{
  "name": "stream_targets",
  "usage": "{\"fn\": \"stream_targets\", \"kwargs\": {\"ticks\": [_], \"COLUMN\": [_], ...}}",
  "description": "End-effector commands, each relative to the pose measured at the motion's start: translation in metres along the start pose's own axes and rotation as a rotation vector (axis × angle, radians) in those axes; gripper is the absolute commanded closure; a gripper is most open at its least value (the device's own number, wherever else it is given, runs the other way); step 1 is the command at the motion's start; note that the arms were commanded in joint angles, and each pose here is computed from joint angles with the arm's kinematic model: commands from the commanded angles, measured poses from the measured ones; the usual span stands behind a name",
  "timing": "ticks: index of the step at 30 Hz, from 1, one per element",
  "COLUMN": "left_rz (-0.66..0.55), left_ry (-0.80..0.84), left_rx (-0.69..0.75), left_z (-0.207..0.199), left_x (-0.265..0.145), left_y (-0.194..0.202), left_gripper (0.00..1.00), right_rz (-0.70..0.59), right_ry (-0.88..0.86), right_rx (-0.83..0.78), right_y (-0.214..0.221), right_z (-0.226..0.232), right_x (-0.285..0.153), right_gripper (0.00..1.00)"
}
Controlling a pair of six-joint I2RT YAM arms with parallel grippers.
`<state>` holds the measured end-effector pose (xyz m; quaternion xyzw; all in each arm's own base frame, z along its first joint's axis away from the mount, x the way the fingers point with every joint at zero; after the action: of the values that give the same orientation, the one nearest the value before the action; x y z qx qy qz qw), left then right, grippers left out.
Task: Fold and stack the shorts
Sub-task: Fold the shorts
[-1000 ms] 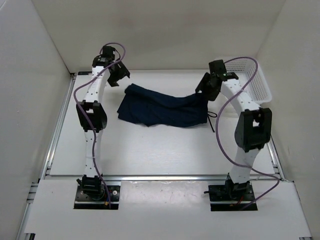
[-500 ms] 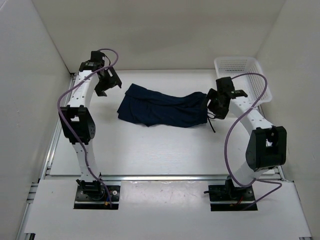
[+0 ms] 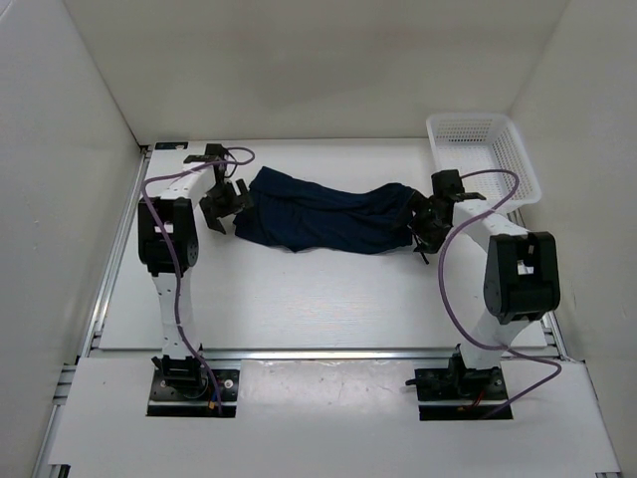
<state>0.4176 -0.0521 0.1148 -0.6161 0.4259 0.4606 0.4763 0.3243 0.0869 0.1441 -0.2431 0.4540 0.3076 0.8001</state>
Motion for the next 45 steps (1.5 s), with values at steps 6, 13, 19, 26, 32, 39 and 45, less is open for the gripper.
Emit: {"fn": "stream_targets", "kwargs": {"ticks": [6, 13, 19, 26, 32, 39, 45], "left_rz": [-0.078, -0.113, -0.289, -0.480, -0.445, -0.275, -0.082], "left_ry": [0.041, -0.003, 0.041, 0.190, 0.171, 0.062, 0.050], "left_rx": [0.044, 0.004, -0.016, -0.057, -0.063, -0.088, -0.124], "left_z": [-0.013, -0.016, -0.018, -0.008, 0.001, 0.025, 0.037], "left_x": [0.010, 0.001, -0.057, -0.148, -0.170, -0.138, -0.099], "left_y": [-0.028, -0.032, -0.063, -0.098, -0.064, 0.029, 0.094], "left_gripper": [0.13, 0.90, 0.90, 0.90, 0.90, 0.90, 0.22], "right_rz": [0.024, 0.035, -0.080, -0.207, -0.188, -0.119, -0.067], "right_ry": [-0.070, -0.064, -0.075, -0.185, -0.192, -0.094, 0.022], "right_rx": [0.053, 0.113, 0.062, -0.055, -0.092, -0.103, -0.126], "right_y": [-0.011, -0.012, -0.043, -0.079, -0.060, -0.002, 0.061], "right_z": [0.013, 0.015, 0.048, 0.110, 0.095, 0.023, -0.051], "right_x": [0.019, 0.040, 0.024, -0.036, -0.058, -0.066, -0.069], "right_gripper": [0.06, 0.42, 1.00, 1.00, 1.00, 1.00, 0.23]}}
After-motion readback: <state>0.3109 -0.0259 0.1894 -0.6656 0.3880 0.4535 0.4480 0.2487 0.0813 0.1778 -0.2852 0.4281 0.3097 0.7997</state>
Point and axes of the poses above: each gripper's point midway between its finger pads, its own x axis out along the fingers, its own z axis along the line the jaws close on, y = z × x, the point moved 9 cm from there along -x, back along the fingers, and after that the axes turned 12 degrees about x, right-handed, at the moved point
